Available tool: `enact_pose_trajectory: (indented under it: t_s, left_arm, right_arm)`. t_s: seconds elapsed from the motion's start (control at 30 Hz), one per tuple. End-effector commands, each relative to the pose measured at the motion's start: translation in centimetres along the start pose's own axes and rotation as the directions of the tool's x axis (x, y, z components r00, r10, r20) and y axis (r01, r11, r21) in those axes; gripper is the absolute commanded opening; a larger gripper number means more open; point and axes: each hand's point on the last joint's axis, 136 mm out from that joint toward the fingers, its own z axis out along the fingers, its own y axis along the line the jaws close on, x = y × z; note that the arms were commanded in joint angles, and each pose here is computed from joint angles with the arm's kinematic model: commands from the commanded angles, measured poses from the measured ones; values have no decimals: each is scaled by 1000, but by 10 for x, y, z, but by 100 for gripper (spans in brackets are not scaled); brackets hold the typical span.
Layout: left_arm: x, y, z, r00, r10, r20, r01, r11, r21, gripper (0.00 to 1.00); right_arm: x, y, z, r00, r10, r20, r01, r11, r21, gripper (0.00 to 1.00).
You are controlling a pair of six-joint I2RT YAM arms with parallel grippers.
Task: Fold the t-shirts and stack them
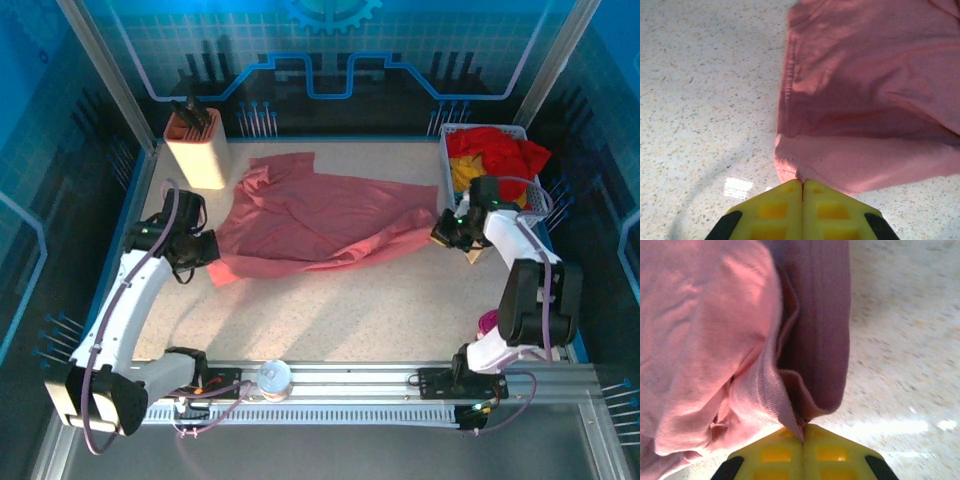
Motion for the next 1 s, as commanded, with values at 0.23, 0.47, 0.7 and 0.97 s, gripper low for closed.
enact_pose_trajectory:
  t_s: [0.23, 0.47, 0.7, 0.97]
  left_arm:
    - [-6, 21, -14, 999, -25, 21, 25, 999, -30, 0]
    - [-8, 20, -14, 999, -25, 19, 26, 999, -20, 0]
    - [-8, 16, -13, 999, -32, 12, 32, 999, 6, 0]
    - [-5, 13, -8, 999, -38, 10, 38, 999, 26, 0]
  right_arm:
    - [19, -44, -31, 993, 110, 50, -111, 994, 5, 0]
    - [39, -48, -22, 992, 126, -4, -126, 992, -11, 0]
    - [56, -39, -34, 993, 119, -28, -120, 992, -33, 4]
    - [77, -51, -27, 991, 119, -62, -119, 993, 1, 43]
